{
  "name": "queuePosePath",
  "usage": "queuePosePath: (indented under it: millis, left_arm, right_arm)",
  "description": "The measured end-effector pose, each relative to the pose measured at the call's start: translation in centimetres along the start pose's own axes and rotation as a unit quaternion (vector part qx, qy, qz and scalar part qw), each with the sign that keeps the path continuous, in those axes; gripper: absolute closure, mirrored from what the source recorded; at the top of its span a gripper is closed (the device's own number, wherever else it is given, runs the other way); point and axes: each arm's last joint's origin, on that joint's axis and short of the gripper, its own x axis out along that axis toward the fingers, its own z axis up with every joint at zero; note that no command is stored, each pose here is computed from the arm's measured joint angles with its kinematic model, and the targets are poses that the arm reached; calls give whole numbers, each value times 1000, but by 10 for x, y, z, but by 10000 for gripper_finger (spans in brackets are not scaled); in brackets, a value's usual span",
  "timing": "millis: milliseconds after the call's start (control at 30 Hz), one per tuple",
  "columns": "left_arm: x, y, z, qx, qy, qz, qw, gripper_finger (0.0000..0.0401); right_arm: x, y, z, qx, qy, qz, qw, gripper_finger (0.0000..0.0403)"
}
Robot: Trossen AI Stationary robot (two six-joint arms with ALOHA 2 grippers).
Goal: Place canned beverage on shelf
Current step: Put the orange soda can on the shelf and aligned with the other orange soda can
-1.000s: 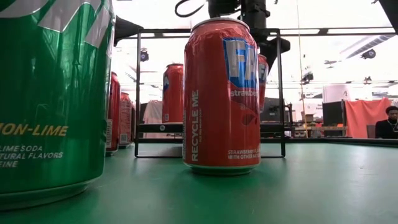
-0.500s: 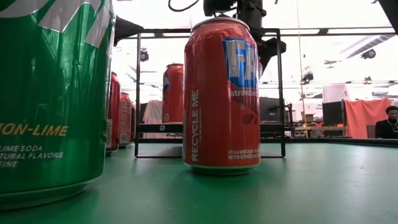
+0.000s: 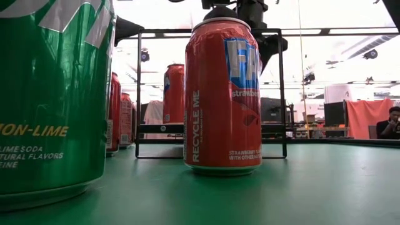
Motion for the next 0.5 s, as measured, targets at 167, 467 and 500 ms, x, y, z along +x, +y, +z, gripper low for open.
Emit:
queuePosePath:
  millis: [167, 467, 500]
  left_arm:
    - [0, 0, 0, 0, 0, 0, 1000, 401]
    - [4, -11, 12, -16, -67, -94, 993, 401]
    - [5, -12, 14, -16, -73, -99, 992, 401]
  right_arm:
    - [13, 5, 2, -3, 10, -12, 1000, 108]
    - [18, 6, 3, -12, 5, -21, 1000, 108]
    - [18, 6, 4, -13, 3, -23, 1000, 108]
